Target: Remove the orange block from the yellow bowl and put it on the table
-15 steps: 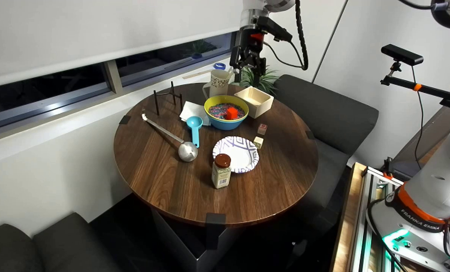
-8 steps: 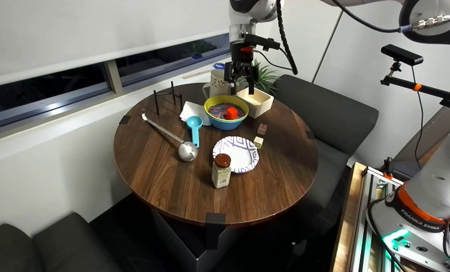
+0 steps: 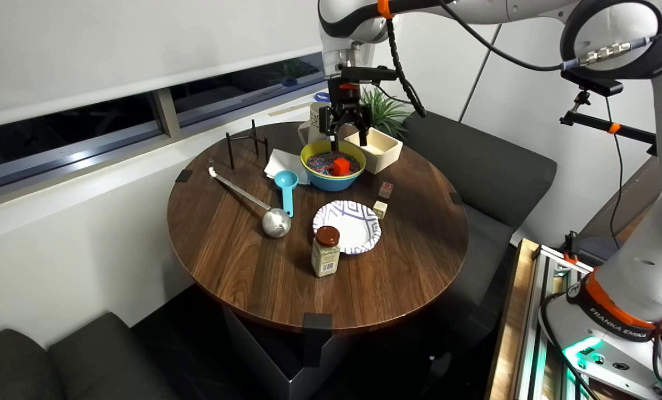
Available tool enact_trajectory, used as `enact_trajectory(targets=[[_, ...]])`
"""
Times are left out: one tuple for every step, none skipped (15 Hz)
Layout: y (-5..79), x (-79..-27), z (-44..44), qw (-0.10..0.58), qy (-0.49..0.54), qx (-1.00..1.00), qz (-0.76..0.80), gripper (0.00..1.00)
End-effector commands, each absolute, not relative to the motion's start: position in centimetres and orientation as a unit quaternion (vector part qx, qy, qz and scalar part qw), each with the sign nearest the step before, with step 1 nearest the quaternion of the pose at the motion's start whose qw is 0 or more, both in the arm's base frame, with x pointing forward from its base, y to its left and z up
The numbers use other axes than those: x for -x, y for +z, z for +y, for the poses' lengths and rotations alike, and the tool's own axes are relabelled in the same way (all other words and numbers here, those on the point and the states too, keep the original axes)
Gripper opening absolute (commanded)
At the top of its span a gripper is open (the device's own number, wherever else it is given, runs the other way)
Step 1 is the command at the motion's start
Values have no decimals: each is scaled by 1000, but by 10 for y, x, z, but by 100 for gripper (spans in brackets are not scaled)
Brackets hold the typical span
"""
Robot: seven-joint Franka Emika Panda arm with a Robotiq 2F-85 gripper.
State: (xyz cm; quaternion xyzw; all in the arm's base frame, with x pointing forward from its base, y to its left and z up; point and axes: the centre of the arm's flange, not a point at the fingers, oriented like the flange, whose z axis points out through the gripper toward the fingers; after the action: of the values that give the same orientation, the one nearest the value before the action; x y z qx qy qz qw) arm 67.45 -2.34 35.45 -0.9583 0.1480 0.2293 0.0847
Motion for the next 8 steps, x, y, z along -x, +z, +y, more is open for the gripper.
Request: enact_trajectory(targets=[[344,-690,-14,46,247,954,162,100],[340,-691,-12,45,247,954,162,100],[336,-693,-10,46,245,955,162,100],[333,-694,-8,48,246,955,161,100],[329,-696,-6,51,246,955,159,100],[327,-697,-5,53,246,955,158,100],[325,-698,-4,54,245,955,157,100],[324,-699,-4,52,244,956,157,100]])
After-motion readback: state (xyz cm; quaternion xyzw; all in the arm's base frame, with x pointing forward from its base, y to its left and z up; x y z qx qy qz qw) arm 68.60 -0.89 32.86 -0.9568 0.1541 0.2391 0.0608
